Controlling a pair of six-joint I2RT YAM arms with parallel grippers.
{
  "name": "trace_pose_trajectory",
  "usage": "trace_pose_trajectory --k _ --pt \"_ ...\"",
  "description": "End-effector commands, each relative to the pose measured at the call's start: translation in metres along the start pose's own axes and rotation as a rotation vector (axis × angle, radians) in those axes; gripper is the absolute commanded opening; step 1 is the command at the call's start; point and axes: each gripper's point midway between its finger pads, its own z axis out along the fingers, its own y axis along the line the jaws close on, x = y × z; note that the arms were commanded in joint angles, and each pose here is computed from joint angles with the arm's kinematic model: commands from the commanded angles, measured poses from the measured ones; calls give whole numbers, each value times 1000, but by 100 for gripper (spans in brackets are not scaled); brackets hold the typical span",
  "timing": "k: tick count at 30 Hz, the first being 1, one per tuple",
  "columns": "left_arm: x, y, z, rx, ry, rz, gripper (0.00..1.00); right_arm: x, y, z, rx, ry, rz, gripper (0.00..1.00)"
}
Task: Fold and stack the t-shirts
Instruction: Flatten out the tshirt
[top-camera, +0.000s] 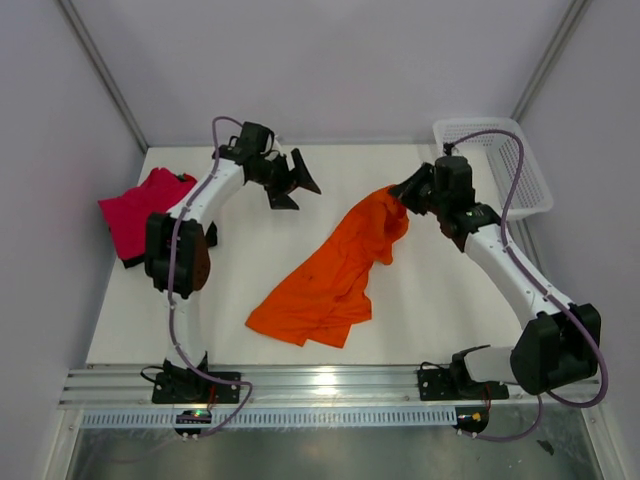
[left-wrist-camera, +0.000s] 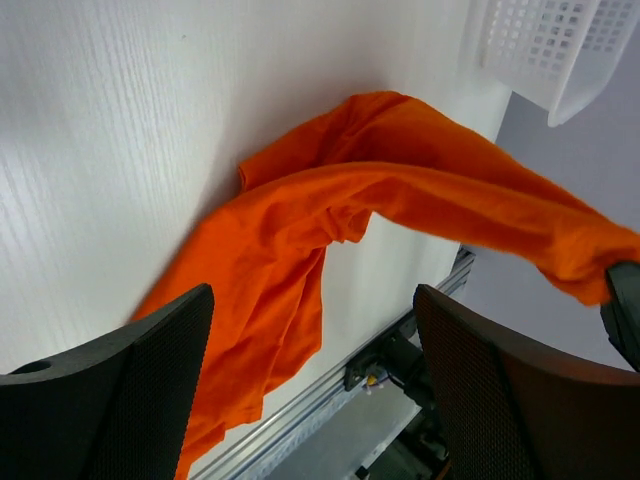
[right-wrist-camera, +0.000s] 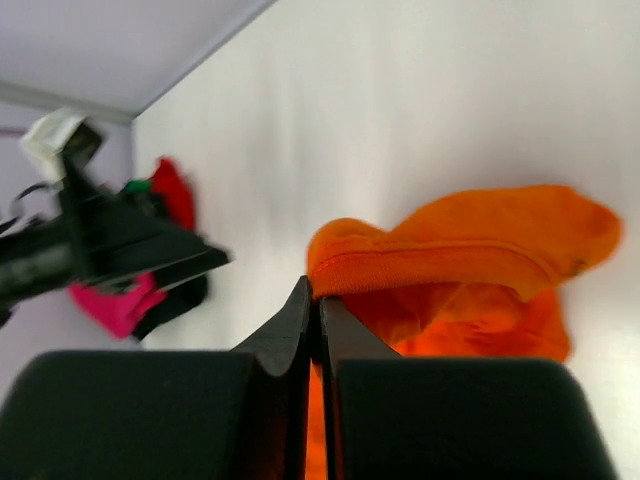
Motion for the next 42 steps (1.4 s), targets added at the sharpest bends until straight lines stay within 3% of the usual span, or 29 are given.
trace_pose_trajectory --k 1,7,14,17,22,29,34,42 --pt "1 -42 -53 61 -78 84 83 -42 -54 -17 317 -179 -91 3" --pt "65 -24 -61 -25 3 39 83 -37 -106 -31 590 -206 -17 3" --pt "179 30 -47 -328 199 173 83 -38 -119 -29 667 -216 -6 3" --pt "207 51 -47 -417 254 228 82 -39 -119 -22 683 -195 -21 3" --pt "235 83 -59 -567 297 296 81 -37 -122 -11 690 -164 -23 3" --pt "261 108 -61 -629 327 256 80 -21 -131 -5 695 -114 -16 3" --pt "292 120 -55 -684 384 284 80 -14 -133 1 677 -93 -4 3" --pt "301 122 -45 -768 413 413 79 -8 -134 6 668 -73 14 3"
